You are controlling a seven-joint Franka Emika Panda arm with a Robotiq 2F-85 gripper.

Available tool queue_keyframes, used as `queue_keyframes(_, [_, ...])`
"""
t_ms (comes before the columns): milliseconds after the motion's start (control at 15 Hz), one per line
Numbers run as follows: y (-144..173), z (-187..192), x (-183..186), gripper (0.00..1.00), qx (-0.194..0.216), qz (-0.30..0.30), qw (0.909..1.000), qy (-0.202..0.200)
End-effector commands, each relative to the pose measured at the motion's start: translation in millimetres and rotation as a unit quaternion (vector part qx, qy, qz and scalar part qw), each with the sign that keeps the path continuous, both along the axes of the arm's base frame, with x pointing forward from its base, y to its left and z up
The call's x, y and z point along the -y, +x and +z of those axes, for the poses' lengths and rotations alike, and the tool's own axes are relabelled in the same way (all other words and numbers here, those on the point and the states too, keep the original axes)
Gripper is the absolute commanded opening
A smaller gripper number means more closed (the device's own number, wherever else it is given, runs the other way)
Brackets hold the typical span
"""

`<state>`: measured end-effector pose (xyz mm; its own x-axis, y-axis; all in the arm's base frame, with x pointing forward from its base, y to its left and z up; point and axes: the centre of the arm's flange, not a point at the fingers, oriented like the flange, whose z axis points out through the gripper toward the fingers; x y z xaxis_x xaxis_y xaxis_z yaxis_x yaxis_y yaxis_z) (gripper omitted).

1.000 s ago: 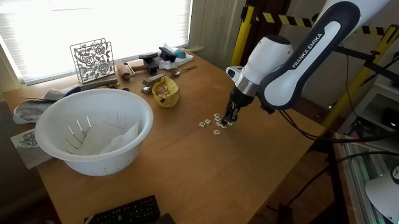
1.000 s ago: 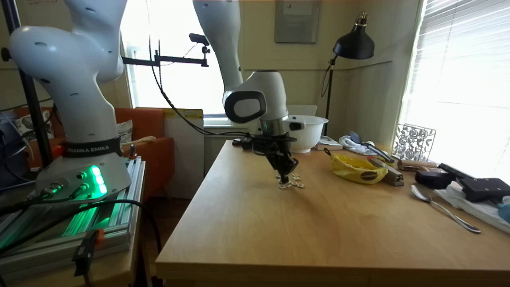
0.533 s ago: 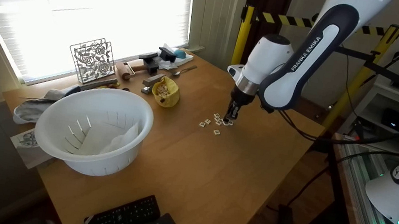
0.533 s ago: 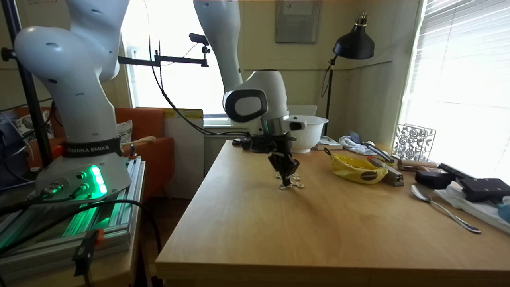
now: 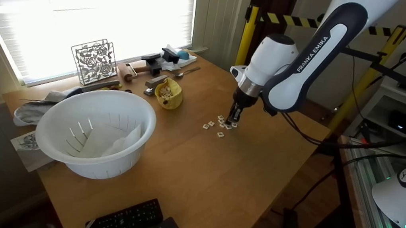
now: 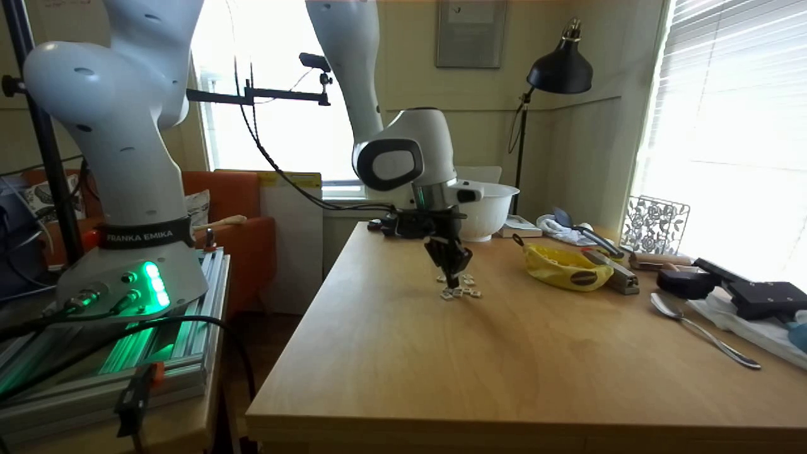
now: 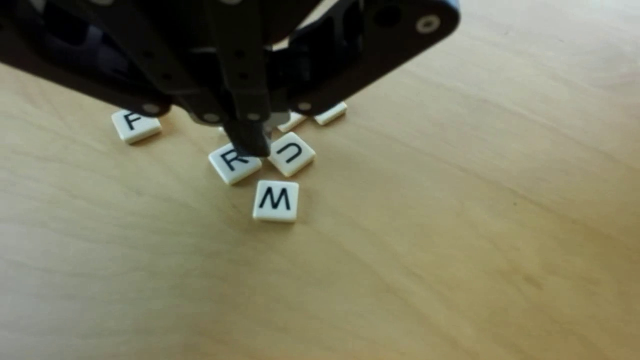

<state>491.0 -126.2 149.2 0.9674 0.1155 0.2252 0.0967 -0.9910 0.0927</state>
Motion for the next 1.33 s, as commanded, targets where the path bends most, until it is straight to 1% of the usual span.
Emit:
queue_keyframes(0, [5, 9, -3, 0.00, 0.007, -0.005, 0.9999, 0.007])
queue_keyframes(333, [13, 2, -7, 0.00, 0.017, -0.002, 0.9996, 0.022])
queue_keyframes(600, [13, -4, -2, 0.00, 0.016, -0.008, 0.9995, 0.026])
queue_keyframes(867, [12, -10, 7, 0.00, 0.017, -0.020, 0.9992, 0.029])
queue_keyframes(1267, [14, -15, 8, 0.00, 0.016, -0.042, 0.9984, 0.034])
